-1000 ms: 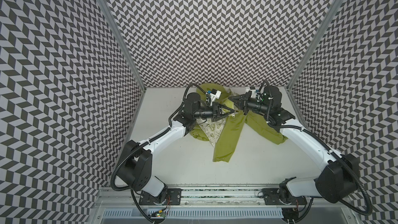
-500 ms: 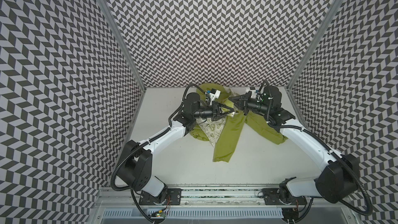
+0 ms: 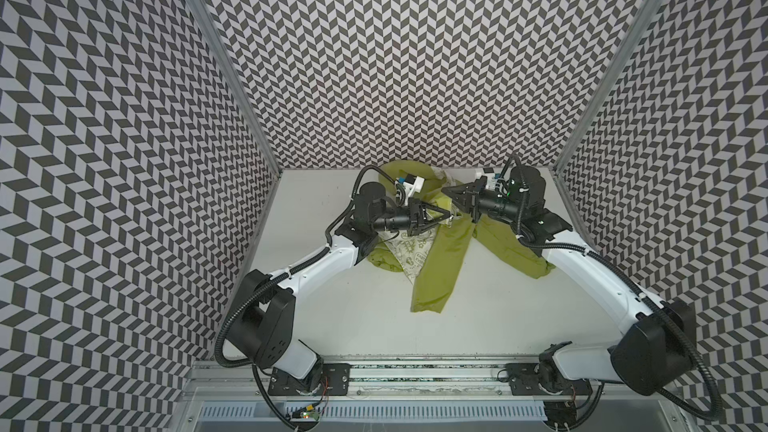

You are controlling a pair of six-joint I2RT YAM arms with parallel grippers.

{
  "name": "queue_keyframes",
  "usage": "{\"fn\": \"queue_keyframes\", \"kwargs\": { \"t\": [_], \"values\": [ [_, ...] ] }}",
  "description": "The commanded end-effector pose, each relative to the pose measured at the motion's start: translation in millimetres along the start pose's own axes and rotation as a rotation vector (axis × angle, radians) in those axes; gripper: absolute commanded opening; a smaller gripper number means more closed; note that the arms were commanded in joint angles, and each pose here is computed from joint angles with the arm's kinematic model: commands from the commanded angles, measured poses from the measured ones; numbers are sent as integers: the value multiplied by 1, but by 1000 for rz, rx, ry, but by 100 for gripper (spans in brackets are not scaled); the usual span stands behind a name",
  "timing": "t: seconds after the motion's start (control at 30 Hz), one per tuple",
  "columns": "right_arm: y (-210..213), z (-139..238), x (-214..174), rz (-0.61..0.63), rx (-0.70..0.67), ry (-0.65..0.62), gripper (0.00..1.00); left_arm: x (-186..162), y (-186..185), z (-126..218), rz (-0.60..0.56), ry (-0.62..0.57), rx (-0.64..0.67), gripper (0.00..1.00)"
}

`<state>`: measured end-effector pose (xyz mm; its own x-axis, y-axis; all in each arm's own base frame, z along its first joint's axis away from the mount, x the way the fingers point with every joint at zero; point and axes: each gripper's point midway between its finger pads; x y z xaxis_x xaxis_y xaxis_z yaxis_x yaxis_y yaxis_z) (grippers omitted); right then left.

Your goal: Zip up the jacket

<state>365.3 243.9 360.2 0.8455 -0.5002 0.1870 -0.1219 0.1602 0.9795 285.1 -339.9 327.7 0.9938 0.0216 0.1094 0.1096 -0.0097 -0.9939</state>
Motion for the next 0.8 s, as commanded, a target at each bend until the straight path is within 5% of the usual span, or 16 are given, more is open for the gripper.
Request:
{"fn": "queue_keyframes", "kwargs": {
  "t": [0.0,0.33,0.37,0.47,0.53,0.67,0.77],
  "values": [
    [24,11,1,49,59,-22,0,-7,-18,4,-42,4,-35,16],
    [12,11,0,45,20,-2,0,-8,-17,5,-43,0,-30,0],
    [6,13,1,60,-7,5,5,-6,-17,7,-44,-8,-30,0],
    [-26,30,-2,156,-187,31,59,2,-9,14,-26,-39,-9,0],
    [-55,46,-7,206,-320,59,79,11,1,24,-5,-82,24,0],
    [-110,76,-34,235,-475,150,95,33,30,56,54,-199,99,0],
    [-141,92,-65,188,-515,186,88,45,52,82,102,-278,135,0]
  ]
}}
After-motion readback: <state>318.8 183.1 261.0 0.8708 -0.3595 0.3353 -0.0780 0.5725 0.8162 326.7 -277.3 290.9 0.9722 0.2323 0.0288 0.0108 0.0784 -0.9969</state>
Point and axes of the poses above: each gripper's point midway between its finger pads, its own z axis back along the fingers, its own y axis along the line the jaws close on, x = y × z, and after that the axes turned 15 degrees about z, right-handed
